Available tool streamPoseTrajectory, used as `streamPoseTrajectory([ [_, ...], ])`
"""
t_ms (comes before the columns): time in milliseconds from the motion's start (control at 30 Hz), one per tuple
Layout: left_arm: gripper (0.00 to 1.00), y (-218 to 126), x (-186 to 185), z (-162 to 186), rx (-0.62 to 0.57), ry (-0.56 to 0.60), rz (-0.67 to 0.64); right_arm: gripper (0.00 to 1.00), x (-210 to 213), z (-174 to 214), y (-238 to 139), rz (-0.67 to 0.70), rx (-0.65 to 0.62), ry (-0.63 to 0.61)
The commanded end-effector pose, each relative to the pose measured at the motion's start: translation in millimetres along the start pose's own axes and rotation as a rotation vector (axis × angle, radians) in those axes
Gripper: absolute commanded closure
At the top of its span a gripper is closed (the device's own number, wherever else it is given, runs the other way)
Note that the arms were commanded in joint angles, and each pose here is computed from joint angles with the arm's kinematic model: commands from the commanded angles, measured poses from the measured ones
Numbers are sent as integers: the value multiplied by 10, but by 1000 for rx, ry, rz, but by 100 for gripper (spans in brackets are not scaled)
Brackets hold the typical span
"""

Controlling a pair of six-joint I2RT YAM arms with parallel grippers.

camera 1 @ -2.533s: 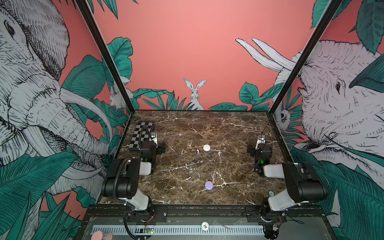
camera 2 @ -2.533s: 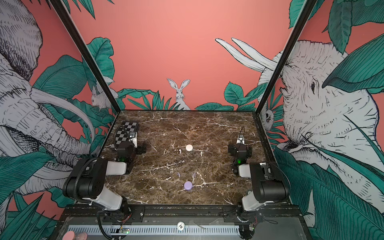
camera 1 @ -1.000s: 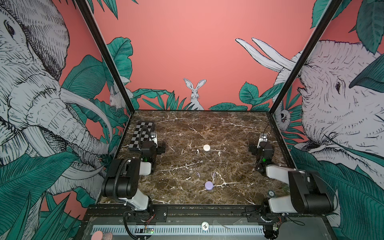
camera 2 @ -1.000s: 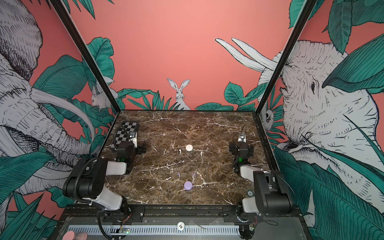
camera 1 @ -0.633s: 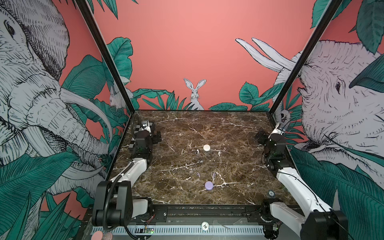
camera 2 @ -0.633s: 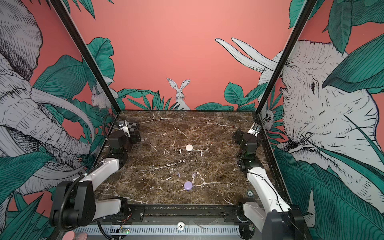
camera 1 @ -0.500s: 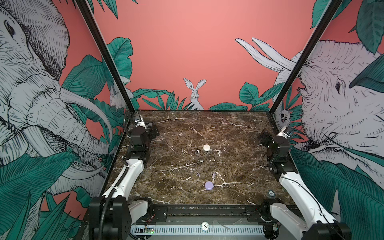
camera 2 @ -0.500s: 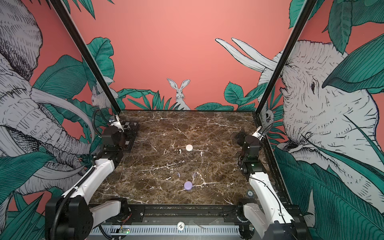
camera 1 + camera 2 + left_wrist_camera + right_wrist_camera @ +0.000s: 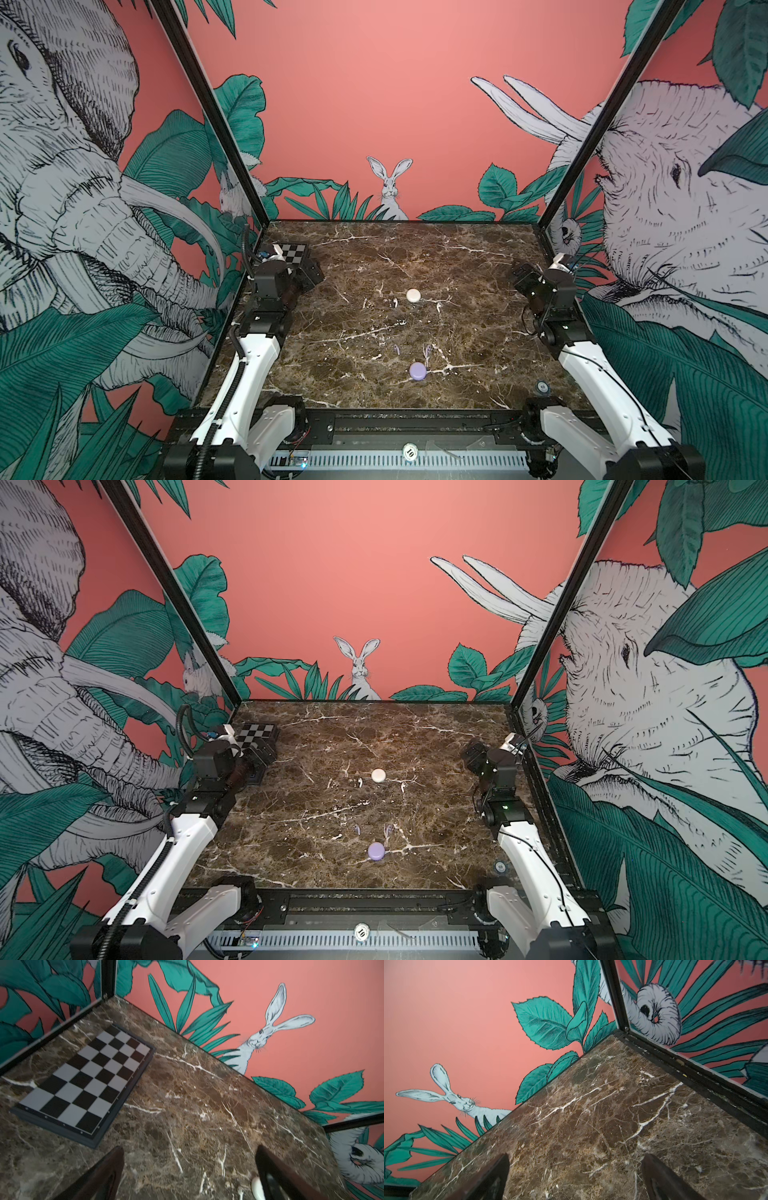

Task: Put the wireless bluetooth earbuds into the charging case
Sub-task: 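Reach the left gripper toward the lavender earbud case while the right arm lifts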

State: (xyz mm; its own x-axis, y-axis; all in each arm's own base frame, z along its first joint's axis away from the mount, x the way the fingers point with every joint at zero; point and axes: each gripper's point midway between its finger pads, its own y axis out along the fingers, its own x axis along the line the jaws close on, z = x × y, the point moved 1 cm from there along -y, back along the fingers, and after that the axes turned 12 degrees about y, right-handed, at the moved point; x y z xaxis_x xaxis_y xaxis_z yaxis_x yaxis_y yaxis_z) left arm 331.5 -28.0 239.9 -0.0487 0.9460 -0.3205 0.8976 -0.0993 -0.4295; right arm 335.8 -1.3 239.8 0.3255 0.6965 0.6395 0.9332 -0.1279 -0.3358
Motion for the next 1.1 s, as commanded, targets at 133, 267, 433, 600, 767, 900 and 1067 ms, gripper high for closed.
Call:
streamPoseTrajectory([
  [133,1,-150,-381,516,214,125,62,2,35,221,10,49,128,-155],
  [267,1,-153,-519,697,287,217,60,2,-22,386,77,86,192,-197],
  [433,1,-112,-580,872,370,290,37,2,-72,427,94,113,191,-218],
  [600,1,-124,-739,1050,453,400,22,2,-81,459,112,123,197,-233],
  [767,1,-155,-860,1342,551,449,34,2,-71,463,105,134,203,-255],
  [900,1,-187,-909,1469,599,487,27,2,-81,469,100,132,199,-260],
  [1067,1,-147,-985,1679,669,463,48,2,-35,482,92,105,205,-272],
])
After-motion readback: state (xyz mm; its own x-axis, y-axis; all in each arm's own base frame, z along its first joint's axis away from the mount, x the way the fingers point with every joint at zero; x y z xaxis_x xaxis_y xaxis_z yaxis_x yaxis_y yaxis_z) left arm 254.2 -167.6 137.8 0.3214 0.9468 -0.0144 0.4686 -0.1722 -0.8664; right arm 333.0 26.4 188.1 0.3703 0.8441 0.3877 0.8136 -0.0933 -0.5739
